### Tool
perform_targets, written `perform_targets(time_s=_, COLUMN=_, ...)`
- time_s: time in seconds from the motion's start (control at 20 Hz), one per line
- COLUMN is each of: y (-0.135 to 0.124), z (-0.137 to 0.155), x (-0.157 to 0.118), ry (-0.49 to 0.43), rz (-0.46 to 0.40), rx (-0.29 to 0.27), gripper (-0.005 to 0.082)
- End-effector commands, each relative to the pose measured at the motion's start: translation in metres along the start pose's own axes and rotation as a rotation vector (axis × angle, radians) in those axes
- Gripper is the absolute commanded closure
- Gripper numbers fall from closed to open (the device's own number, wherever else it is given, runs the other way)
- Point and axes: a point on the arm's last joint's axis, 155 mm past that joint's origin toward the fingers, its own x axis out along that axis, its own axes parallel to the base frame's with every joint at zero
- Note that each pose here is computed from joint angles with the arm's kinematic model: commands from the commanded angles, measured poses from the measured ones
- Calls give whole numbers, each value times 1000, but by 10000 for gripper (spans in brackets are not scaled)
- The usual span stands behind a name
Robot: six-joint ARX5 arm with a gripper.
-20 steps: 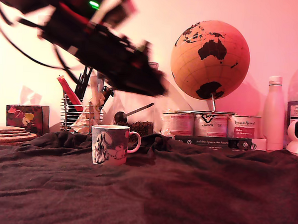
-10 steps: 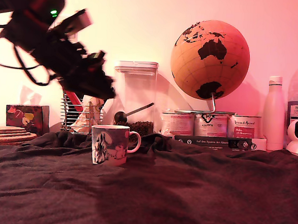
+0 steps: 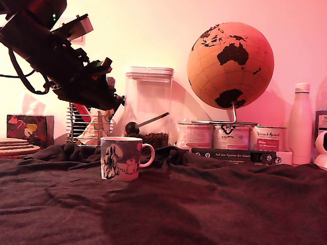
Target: Pick up the coffee capsules on the table and drop them inside the coffee cup
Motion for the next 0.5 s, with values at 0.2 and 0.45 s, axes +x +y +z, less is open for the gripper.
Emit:
perform_targets(time_s=0.2, y=0, z=-2, x=2, ry=2, rz=1, rx=-13, gripper=662)
perform_targets(time_s=0.45, y=0, z=-5, x=4, ry=10, rz=0, rx=-42, gripper=662)
